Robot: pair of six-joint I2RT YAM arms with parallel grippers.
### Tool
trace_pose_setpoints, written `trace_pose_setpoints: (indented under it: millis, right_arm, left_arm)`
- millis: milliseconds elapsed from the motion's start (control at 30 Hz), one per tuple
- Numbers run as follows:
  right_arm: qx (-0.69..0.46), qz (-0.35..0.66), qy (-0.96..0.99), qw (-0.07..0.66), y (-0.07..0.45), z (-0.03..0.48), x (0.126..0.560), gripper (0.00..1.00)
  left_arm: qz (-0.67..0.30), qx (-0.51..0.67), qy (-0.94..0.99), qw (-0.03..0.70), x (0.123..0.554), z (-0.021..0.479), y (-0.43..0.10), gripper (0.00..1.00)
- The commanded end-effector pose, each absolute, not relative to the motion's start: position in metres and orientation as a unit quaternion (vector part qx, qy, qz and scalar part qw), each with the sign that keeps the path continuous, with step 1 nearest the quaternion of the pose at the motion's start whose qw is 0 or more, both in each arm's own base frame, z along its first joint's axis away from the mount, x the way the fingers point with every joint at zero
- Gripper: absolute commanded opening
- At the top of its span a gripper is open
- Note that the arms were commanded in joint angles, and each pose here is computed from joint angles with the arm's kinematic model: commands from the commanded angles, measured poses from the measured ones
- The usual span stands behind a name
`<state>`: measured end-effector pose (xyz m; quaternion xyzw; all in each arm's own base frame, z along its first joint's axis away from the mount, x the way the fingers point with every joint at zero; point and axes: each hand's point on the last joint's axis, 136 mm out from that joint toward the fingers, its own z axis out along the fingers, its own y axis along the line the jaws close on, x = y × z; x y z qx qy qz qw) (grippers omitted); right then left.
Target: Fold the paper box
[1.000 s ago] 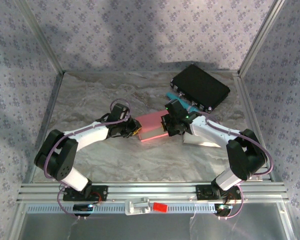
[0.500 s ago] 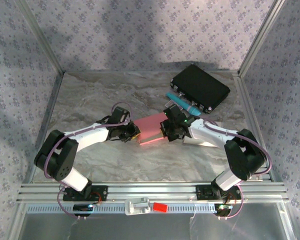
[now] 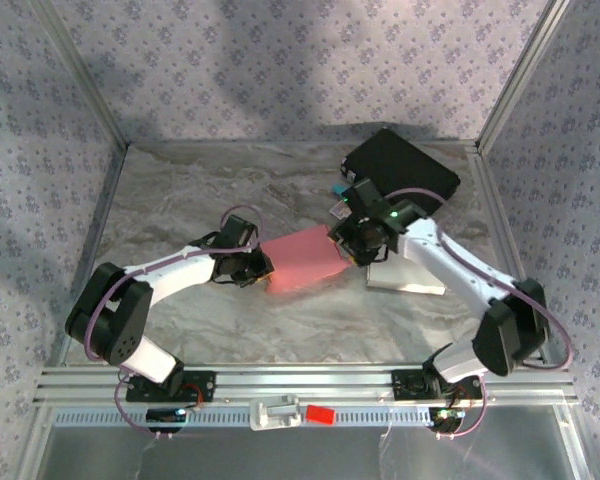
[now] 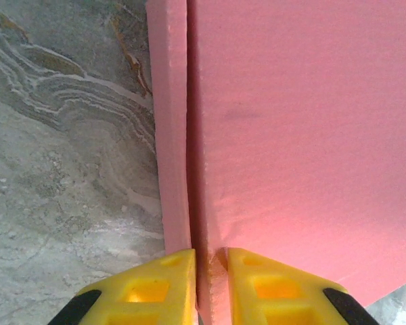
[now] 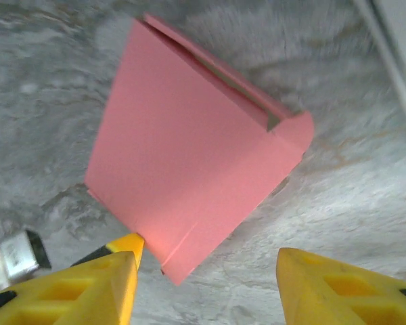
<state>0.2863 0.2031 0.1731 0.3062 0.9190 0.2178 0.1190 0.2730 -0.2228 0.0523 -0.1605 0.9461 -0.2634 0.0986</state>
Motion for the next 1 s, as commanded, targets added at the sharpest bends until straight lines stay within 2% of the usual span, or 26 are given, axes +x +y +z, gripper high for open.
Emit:
trace_pose_setpoints:
  millis: [0,133,300,433,667,867,967]
  right_arm:
    - [0.216,0.151,0.956,0.13,0.161,0.16,0.288,0.57]
    - [0.119,0.167,0.971,0.122,0.171,0.144,0.324,0.52]
    - [0.019,0.176,0.983,0.047,0.201,0.108,0.332,0.5]
    - [-0.034,0.152,0.987,0.039,0.21,0.089,0.335,0.53]
    - [-0.077,0.139,0.987,0.018,0.213,0.061,0.337,0.59]
    - [-0.073,0.14,0.987,-0.017,0.215,0.034,0.328,0.5]
    - [-0.068,0.143,0.987,-0.02,0.216,0.029,0.327,0.44]
  left_arm:
    - [-0.25,-0.151,0.951,0.105,0.277,0.058,-0.219,0.19]
    - [-0.248,-0.148,0.952,0.104,0.277,0.056,-0.219,0.19]
    - [-0.246,-0.145,0.953,0.102,0.277,0.053,-0.219,0.19]
    - [-0.243,-0.143,0.954,0.103,0.278,0.054,-0.219,0.19]
    - [-0.238,-0.139,0.956,0.1,0.279,0.054,-0.215,0.19]
    - [-0.236,-0.134,0.957,0.101,0.28,0.055,-0.214,0.19]
    - [-0.236,-0.128,0.957,0.107,0.282,0.065,-0.212,0.23]
